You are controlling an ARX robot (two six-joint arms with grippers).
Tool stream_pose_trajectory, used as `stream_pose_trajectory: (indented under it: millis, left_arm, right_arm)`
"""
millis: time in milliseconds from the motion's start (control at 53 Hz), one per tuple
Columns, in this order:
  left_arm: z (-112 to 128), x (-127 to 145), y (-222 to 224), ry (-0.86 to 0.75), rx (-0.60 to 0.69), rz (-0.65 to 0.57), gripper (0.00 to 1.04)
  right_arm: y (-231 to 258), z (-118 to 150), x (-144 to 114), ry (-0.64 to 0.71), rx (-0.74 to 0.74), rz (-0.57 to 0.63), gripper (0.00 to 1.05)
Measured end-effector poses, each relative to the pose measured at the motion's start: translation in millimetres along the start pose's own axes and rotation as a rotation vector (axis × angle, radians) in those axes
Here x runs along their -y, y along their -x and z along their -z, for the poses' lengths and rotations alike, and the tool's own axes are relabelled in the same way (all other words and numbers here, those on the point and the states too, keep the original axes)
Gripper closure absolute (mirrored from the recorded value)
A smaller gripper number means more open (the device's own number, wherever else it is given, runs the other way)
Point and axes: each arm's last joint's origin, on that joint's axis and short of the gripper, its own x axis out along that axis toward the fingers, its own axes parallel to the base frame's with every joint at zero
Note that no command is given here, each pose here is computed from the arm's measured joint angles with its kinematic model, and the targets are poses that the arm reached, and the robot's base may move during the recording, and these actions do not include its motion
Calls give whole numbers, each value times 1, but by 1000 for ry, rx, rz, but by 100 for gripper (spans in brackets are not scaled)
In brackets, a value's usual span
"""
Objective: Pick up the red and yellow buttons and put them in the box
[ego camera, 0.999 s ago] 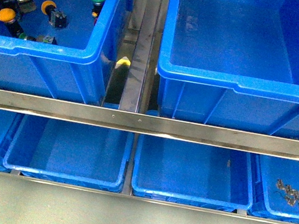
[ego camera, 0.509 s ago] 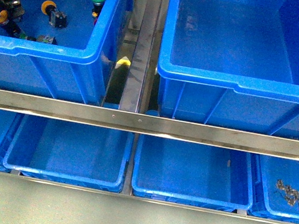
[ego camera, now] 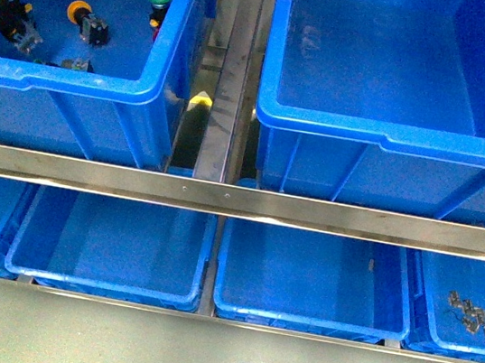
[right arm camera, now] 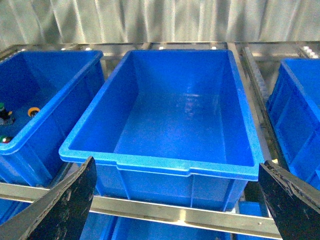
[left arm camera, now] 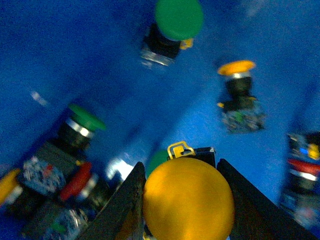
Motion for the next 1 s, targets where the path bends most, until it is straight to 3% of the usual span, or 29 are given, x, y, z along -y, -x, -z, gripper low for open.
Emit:
stream_pose_trajectory:
  millis: [170,396,622,811,999]
  left_arm:
    - [1,16,62,45,-85,201,71]
    - [31,41,99,132,-339,402,71]
    - [79,122,137,51,-514,637,71]
    - [113,180,150,-11,-578,725,71]
    - [145,211,145,-37,-635,734,71]
  right_arm:
    - [0,0,0,0,0,0,7]
    - [0,0,0,0,0,0,7]
    - [0,0,0,0,0,0,7]
    - [0,0,0,0,0,0,7]
    - [0,0,0,0,0,0,7]
